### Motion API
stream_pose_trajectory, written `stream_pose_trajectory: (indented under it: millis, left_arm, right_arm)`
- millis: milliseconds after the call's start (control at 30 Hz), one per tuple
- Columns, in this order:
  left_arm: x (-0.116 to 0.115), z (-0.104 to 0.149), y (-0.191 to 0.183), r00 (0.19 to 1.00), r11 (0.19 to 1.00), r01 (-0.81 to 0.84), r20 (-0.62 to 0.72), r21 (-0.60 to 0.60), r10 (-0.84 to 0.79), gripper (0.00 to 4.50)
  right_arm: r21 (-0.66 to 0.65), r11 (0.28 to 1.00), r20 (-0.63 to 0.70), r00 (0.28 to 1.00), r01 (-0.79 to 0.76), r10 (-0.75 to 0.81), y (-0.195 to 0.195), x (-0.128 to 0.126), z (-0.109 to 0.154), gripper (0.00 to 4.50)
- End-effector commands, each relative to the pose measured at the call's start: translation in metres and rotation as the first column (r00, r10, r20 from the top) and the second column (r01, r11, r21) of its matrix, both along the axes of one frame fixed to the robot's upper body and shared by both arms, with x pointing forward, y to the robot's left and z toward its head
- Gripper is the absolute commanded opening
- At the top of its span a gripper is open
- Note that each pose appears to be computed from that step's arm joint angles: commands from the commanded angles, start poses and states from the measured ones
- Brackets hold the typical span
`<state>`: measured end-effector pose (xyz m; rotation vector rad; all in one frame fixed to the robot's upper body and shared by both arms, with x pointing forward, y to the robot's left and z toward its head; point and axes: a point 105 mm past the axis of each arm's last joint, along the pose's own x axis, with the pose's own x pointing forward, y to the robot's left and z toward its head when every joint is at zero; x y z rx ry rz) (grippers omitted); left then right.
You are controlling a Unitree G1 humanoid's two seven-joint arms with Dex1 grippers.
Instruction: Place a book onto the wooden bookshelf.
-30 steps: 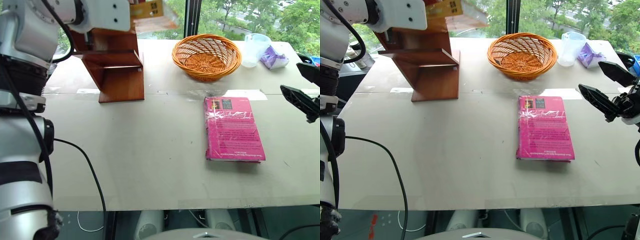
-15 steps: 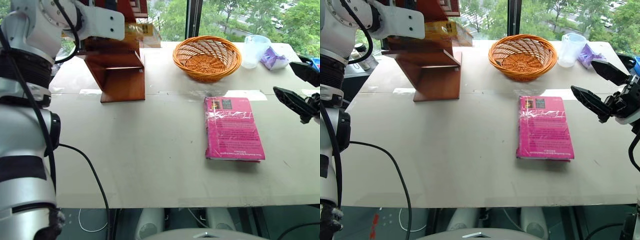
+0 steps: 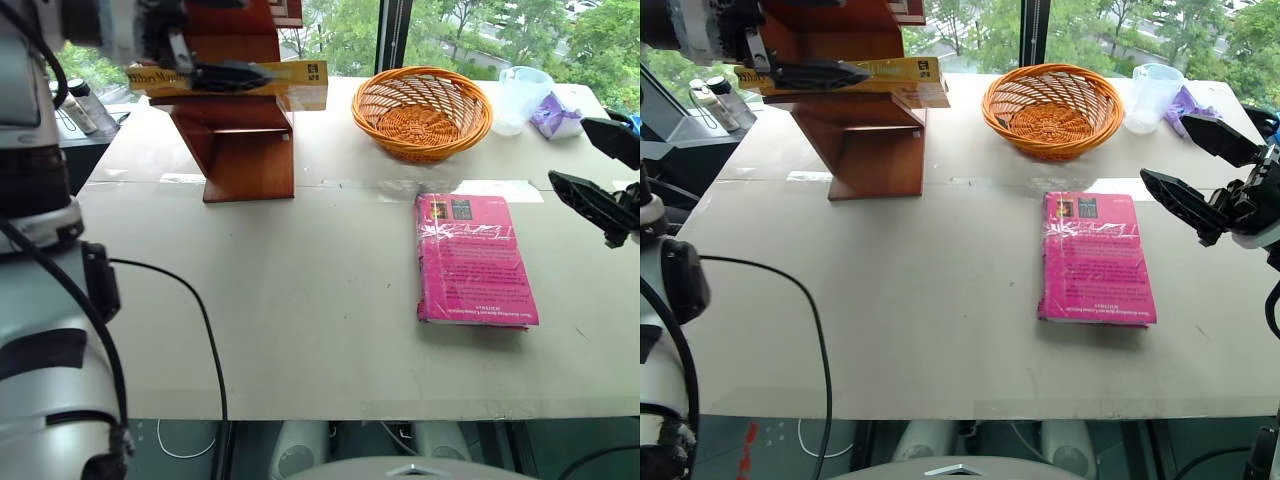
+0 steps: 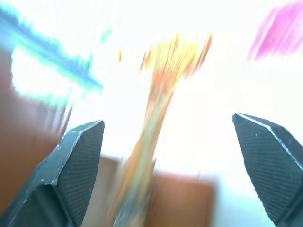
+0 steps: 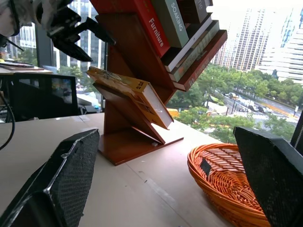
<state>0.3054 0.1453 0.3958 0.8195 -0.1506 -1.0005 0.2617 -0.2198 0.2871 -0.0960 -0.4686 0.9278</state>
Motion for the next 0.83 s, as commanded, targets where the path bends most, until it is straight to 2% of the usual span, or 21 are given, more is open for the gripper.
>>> stream_pose_trajectory:
  millis: [33, 233, 300, 433, 567, 667, 833]
  left_arm:
    - [-0.029, -0.014, -0.032, 0.985, 0.971, 0.131, -0.081, -0.199, -0.150, 4.42]
    - [-0.029, -0.083, -0.049, 0.949, 0.922, 0.073, -0.256, -0.381, -0.181, 4.42]
    - [-0.028, -0.103, -0.046, 0.947, 0.924, 0.033, -0.285, -0.380, -0.151, 4.42]
    - [-0.025, -0.163, -0.017, 0.909, 0.913, -0.134, -0.415, -0.386, -0.042, 4.42]
    - [-0.031, -0.208, 0.028, 0.849, 0.879, -0.320, -0.519, -0.354, 0.100, 4.42]
    - [-0.037, -0.231, 0.054, 0.812, 0.846, -0.416, -0.555, -0.335, 0.179, 4.42]
    - [-0.038, -0.245, 0.063, 0.801, 0.840, -0.438, -0.563, -0.320, 0.203, 4.42]
  right_arm:
    - [-0.033, 0.999, 0.012, 1.000, 0.000, 0.000, -0.001, 0.000, 0.007, 4.50]
    - [-0.164, 0.978, -0.131, 0.980, 0.126, -0.148, -0.029, 0.005, -0.024, 4.50]
    - [-0.207, 0.963, -0.169, 0.963, 0.173, -0.210, -0.041, 0.005, -0.035, 4.50]
    - [-0.404, 0.876, -0.291, 0.870, 0.265, -0.398, -0.079, -0.009, -0.079, 4.50]
    - [-0.434, 0.837, -0.338, 0.801, 0.332, -0.493, -0.111, -0.031, -0.093, 4.50]
    - [-0.468, 0.809, -0.384, 0.743, 0.356, -0.549, -0.130, -0.047, -0.109, 4.50]
    - [-0.470, 0.801, -0.418, 0.705, 0.370, -0.572, -0.142, -0.055, -0.123, 4.50]
